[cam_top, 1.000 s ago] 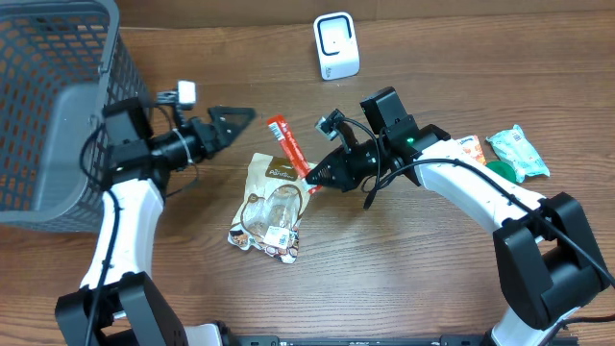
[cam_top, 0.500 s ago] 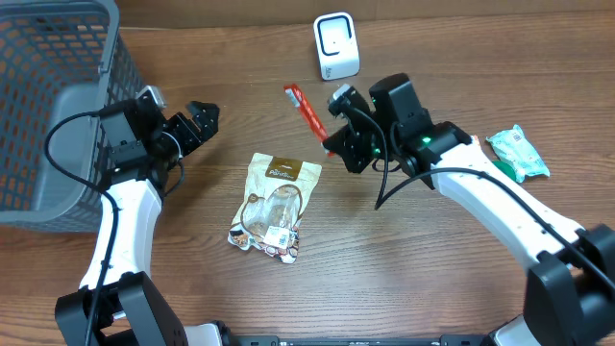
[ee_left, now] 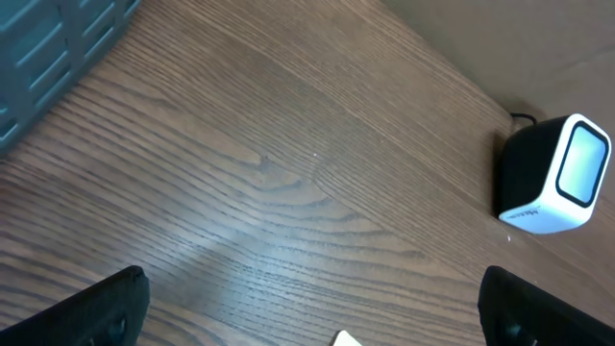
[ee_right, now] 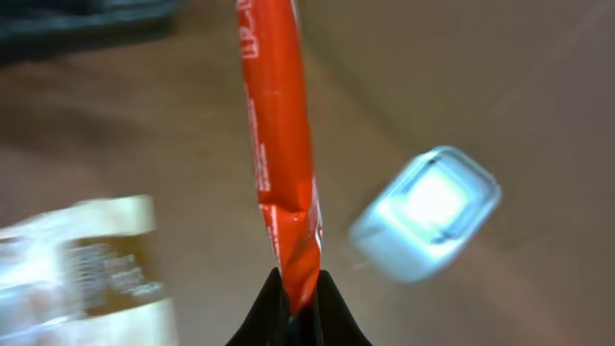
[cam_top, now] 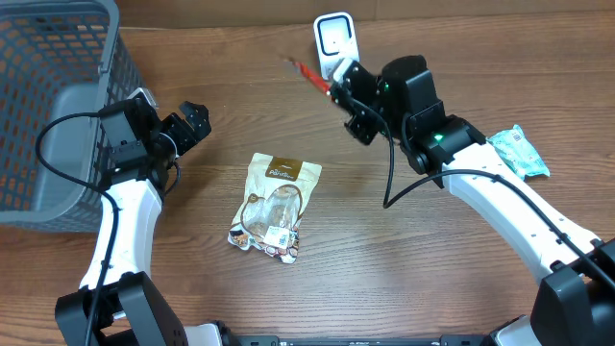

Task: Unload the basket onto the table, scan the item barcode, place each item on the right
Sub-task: 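Hold the red stick under the white scanner with the right gripper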

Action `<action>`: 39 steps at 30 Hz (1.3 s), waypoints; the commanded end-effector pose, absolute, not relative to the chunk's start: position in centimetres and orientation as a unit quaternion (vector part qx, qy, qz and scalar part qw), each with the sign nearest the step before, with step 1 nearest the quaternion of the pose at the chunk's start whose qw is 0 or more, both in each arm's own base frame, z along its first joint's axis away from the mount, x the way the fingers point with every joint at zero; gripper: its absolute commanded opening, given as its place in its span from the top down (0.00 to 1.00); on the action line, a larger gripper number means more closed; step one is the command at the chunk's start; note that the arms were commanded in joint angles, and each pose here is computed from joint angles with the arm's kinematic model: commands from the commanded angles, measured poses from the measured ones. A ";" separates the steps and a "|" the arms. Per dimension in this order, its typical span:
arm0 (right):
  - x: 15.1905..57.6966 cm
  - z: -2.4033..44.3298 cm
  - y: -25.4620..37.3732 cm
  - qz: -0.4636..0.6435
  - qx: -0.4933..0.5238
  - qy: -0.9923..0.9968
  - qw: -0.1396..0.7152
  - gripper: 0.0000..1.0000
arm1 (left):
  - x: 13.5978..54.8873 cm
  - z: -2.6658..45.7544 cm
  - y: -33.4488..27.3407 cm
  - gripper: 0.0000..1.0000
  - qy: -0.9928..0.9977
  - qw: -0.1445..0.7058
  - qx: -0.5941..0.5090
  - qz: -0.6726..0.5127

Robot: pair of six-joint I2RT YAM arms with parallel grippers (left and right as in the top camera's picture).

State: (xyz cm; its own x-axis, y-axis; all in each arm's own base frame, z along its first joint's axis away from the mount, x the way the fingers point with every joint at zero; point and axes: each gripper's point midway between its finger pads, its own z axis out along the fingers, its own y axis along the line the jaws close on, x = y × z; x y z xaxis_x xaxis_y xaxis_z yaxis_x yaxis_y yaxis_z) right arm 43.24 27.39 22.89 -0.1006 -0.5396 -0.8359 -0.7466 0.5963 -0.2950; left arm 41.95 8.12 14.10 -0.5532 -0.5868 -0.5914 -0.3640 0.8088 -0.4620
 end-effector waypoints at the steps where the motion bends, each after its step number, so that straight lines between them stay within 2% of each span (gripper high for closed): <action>1: 46.0 28.1 24.5 -0.044 -0.425 0.698 0.576 0.96 | 41.8 14.2 8.5 0.00 0.866 0.388 -0.284 -0.136; 11: 49.1 32.5 22.6 -0.156 -0.401 0.635 0.642 0.97 | 41.8 14.2 8.5 0.00 0.866 0.388 -0.284 -0.136; 20: 55.3 32.3 21.7 -0.195 -0.374 0.663 0.619 0.96 | 41.8 14.2 8.5 0.00 0.866 0.388 -0.284 -0.136; 27: 59.3 27.6 22.0 -0.255 -0.378 0.650 0.608 0.97 | 41.8 14.2 8.5 0.00 0.866 0.388 -0.284 -0.136; 39: 61.5 17.6 20.2 -0.288 -0.383 0.697 0.532 0.97 | 41.8 14.2 8.5 0.00 0.866 0.388 -0.284 -0.136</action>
State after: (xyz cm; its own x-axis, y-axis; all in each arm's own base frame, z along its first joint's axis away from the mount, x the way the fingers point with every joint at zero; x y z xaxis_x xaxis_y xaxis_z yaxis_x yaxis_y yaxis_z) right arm 60.70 21.54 17.91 -0.1025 -0.8422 -0.5293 -0.2658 0.5360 -0.8013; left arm 41.92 8.28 14.06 -0.5504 -0.5870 -0.5937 -0.3706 0.8090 -0.4562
